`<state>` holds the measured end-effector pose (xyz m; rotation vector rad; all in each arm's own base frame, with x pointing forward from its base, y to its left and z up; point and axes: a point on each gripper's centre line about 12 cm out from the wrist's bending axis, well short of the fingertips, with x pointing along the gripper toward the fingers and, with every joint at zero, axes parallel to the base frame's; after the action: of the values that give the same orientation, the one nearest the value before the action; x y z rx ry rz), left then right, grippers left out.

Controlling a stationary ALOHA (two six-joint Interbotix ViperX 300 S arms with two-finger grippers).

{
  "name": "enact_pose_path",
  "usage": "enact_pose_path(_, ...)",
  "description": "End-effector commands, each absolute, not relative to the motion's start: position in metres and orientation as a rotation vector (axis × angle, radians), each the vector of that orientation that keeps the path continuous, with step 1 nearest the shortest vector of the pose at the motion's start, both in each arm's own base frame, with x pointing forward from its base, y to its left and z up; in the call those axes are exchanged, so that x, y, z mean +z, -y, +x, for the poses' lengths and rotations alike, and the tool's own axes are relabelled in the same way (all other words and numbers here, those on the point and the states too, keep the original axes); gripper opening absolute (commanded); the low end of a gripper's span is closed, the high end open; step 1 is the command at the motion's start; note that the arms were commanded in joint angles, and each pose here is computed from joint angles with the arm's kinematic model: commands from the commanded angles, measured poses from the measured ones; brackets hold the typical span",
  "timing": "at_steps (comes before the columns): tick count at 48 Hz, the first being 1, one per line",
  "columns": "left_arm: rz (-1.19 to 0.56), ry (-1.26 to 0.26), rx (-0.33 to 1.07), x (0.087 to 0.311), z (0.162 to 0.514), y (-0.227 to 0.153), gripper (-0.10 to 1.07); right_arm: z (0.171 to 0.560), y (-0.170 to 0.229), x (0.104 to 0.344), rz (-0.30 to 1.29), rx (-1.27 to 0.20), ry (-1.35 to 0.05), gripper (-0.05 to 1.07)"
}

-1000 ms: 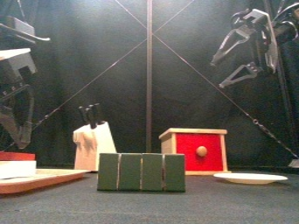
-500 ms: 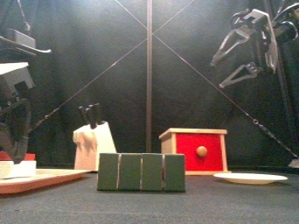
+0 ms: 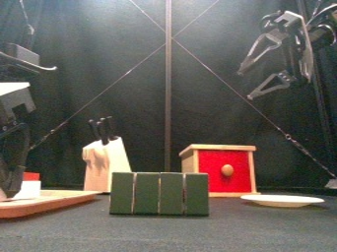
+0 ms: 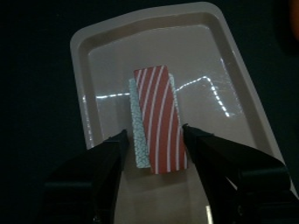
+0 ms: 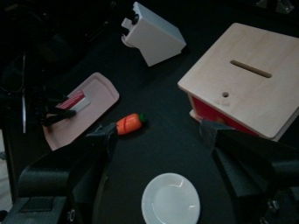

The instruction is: Grab salmon sushi

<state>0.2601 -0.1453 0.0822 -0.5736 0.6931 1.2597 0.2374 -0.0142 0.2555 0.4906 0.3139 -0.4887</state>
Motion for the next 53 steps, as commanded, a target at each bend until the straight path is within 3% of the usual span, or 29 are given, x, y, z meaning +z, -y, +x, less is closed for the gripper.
enact_pose_path(1,-0.592,-0.688,1.256,0.086,0.263,0.146,0.87,0.238,0.015,0.260,0.494,-0.488,-0.301,1.04)
enact_pose_path(23,-0.600,-0.690,1.259,0.088,0.262,0.146,0.69,0.238,0.015,0.260,0.494,-0.488,-0.301,1.04)
enact_pose_path(53,-0.614,-0.657,1.215,0.107,0.267,0.145,0.69,0.237,0.013,0.258,0.505,-0.485,-0.308,1.04)
